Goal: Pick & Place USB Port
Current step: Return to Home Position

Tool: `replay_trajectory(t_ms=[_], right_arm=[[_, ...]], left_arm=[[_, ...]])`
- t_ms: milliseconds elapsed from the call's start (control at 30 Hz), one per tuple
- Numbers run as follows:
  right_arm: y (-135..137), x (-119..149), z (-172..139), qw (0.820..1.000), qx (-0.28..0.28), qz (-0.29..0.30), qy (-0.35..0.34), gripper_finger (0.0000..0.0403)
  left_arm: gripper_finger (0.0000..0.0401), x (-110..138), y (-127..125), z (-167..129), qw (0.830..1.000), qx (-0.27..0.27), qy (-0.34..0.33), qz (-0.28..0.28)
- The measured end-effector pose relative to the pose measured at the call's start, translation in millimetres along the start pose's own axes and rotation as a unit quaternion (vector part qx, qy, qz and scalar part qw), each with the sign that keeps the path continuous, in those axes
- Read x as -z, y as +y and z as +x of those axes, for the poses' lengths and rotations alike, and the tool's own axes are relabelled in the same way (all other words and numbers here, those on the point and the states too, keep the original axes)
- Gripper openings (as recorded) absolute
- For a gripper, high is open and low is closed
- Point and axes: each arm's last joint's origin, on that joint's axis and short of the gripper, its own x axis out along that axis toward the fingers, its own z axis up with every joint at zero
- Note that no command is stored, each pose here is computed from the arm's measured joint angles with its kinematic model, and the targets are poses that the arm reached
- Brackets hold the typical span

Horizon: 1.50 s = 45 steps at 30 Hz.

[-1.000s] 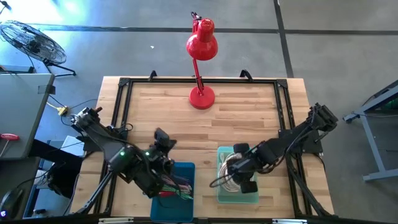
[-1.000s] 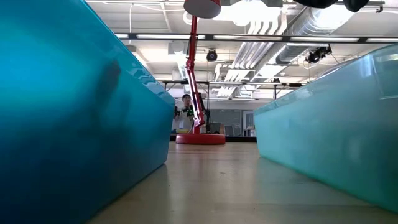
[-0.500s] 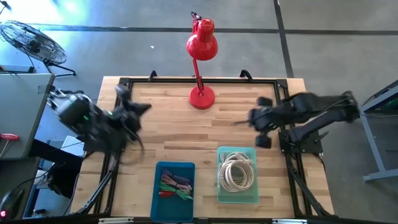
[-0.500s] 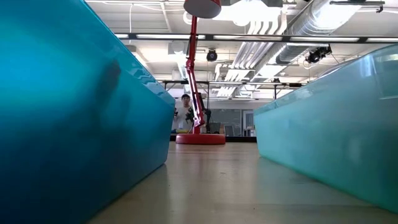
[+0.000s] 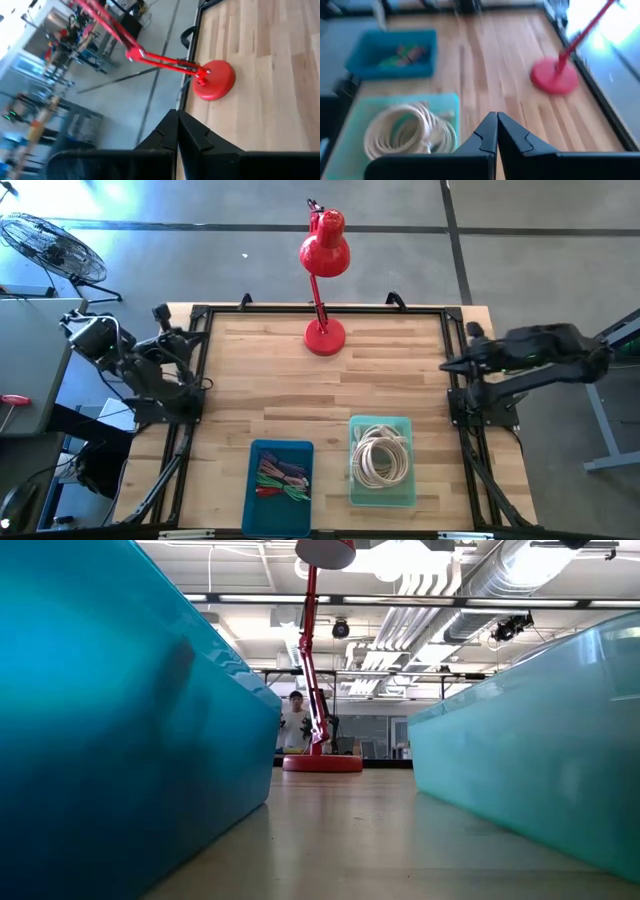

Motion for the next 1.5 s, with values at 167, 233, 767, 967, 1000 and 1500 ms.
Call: replay_trajectory(t_ms=[167,233,767,967,1000,1500], right_arm=[[-6.3,21.0,-23.6,0.990,-0.051,-0.039,-0.124,0.0000],[-7.6,28.7,-29.5,0.981,-0.071,-0.054,-0.171,0.0000],[-5.0,81.3,14.1,0.949,-0.088,-0.125,-0.274,0.0000],[-3.1,91.6,22.6,0.927,-0.116,-0.118,-0.336,0.0000],[-2.6,93.7,26.2,0.926,-0.119,-0.115,-0.340,0.0000],[7.9,107.4,82.7,0.913,-0.136,-0.096,-0.373,0.0000]], left_arm=[[0.0000,47.3,-12.5,9.8,0.997,0.014,-0.029,-0.072],[0.0000,65.9,-17.5,13.8,0.993,0.015,-0.047,-0.106],[0.0000,113.1,-76.9,43.5,0.970,0.070,-0.225,-0.061],[0.0000,124.7,-89.8,49.3,0.960,0.098,-0.252,-0.077],[0.0000,124.0,-92.5,50.4,0.958,0.100,-0.257,-0.084],[0.0000,133.6,-149.0,74.5,0.935,0.184,-0.295,-0.077]])
